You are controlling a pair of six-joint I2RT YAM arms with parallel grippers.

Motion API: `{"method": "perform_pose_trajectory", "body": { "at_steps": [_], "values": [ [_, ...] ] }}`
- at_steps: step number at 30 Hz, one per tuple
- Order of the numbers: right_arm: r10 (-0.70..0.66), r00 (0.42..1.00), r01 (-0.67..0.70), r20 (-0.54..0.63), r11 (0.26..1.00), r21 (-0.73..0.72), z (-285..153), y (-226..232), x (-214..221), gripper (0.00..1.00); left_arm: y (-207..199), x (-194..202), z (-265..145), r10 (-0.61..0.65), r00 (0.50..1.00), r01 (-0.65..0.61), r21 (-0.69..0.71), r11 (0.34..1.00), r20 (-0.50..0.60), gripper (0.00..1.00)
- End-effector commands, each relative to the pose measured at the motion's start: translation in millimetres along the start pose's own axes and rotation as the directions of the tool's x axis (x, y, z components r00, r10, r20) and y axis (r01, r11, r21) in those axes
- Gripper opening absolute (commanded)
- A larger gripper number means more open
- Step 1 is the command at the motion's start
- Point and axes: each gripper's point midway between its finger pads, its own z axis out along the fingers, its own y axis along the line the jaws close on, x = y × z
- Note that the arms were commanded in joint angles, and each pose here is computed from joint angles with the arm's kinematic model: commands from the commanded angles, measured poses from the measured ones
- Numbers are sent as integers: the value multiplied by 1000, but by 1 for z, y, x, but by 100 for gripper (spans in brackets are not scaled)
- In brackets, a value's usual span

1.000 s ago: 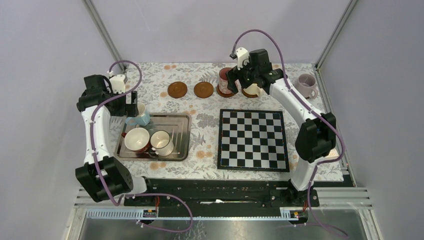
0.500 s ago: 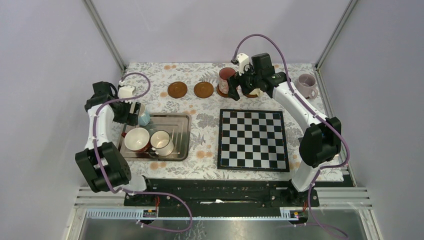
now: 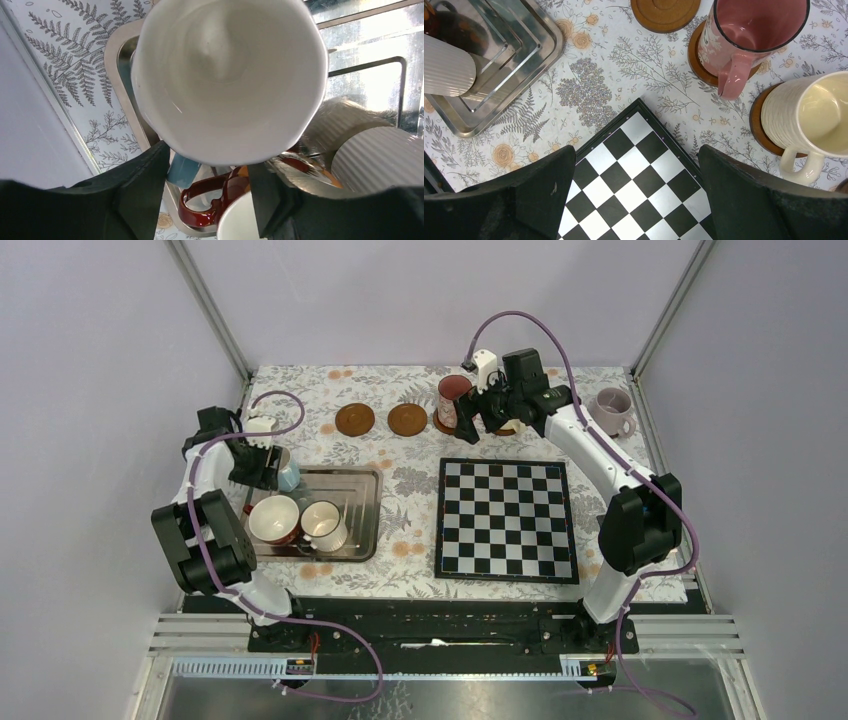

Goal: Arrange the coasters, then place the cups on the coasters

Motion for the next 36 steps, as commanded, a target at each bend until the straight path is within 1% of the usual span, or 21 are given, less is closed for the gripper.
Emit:
{"method": "perform_pose_trajectory", "body": {
  "at_steps": [1, 10, 14, 18, 21, 26, 32, 36],
  "values": [
    [-7, 1000, 7, 26, 1000, -5, -15, 5, -8, 100, 6, -27, -2, 4, 995, -4, 0, 1000, 102, 56],
    [-2, 1000, 2, 28, 1000, -10, -14, 6, -9, 100, -16, -26, 0, -28, 993, 21, 65, 998, 117, 20],
    [-1, 1000, 2, 27, 1000, -12, -13, 6, -9, 100, -26, -27, 1, -41, 992, 31, 83, 996, 116, 1],
    [-1, 1000, 1, 24, 1000, -8, -13, 5, -8, 100, -47, -37, -4, -45, 988, 29, 108, 994, 149, 0],
    [0, 1000, 0, 24, 1000, -9, -13, 5, -8, 100, -64, -51, -11, -50, 979, 27, 117, 993, 200, 0],
    [1, 1000, -1, 20, 1000, -5, -13, 4, -7, 100, -91, -72, -20, -71, 965, 35, 144, 989, 253, 0],
    [1, 1000, -1, 18, 1000, -1, -14, 4, -6, 100, -132, -83, -24, -67, 962, 18, 185, 983, 264, 0],
    [-1, 1000, 1, 13, 1000, 6, -15, 4, -5, 99, -150, -89, -22, -62, 962, 11, 186, 982, 266, 0]
  ]
}}
